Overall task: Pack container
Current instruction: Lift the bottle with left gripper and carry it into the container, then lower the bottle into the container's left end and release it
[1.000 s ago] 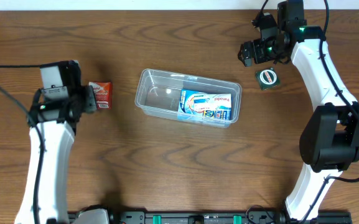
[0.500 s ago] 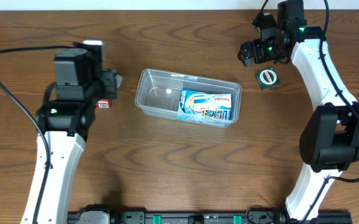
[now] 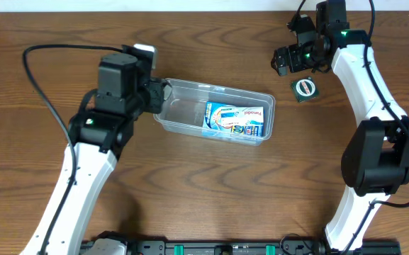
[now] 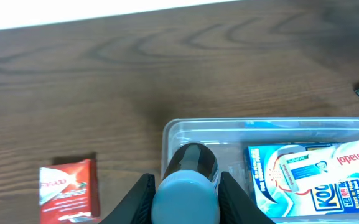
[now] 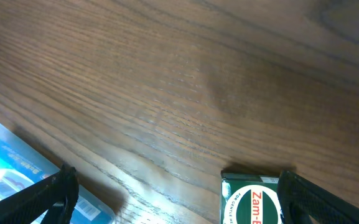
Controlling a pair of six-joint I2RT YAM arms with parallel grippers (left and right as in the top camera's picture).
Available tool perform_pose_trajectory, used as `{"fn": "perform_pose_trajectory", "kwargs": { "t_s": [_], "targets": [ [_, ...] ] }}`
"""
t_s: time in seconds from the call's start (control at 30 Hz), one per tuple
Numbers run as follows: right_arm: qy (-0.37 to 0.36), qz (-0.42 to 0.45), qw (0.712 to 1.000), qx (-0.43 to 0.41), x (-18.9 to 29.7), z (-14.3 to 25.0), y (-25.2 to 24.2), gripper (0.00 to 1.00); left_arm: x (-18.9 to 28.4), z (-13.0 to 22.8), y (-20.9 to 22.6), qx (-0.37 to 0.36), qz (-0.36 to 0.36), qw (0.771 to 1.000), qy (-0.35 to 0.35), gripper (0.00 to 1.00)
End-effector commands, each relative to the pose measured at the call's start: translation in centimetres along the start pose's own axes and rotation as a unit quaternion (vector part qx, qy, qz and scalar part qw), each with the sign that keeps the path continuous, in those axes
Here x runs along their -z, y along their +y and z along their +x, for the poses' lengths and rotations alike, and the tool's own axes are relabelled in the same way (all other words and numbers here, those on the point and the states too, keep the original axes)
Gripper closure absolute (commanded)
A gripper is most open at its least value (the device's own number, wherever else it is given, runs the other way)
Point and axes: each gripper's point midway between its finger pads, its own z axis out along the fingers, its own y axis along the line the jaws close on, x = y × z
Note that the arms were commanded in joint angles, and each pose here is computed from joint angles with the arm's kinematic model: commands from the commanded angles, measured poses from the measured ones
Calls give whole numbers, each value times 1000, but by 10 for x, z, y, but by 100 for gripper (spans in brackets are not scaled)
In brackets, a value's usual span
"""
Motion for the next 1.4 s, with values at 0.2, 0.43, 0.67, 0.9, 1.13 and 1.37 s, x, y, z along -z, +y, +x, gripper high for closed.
{"fn": "perform_pose_trajectory", "kwargs": {
  "t_s": [0.2, 0.43, 0.67, 0.9, 1.13, 1.37],
  "targets": [
    [-5, -3, 1000, -5, 2, -4, 1, 1, -35, 16, -4, 25, 1, 998, 54, 85],
    [-5, -3, 1000, -5, 2, -4, 1, 1, -40, 47, -1, 40, -7, 992, 117, 88],
    [-5, -3, 1000, -5, 2, -4, 0, 1, -36, 62, 0, 72, -15, 986, 148, 93],
    [-5, -3, 1000, -5, 2, -4, 0, 1, -35, 64, 0, 76, -17, 985, 153, 93],
    [-5, -3, 1000, -5, 2, -4, 0, 1, -38, 59, 4, 85, -28, 986, 140, 93],
    [-5, -3, 1000, -5, 2, -4, 0, 1, -48, 61, 5, 81, -37, 986, 143, 93]
  ]
}}
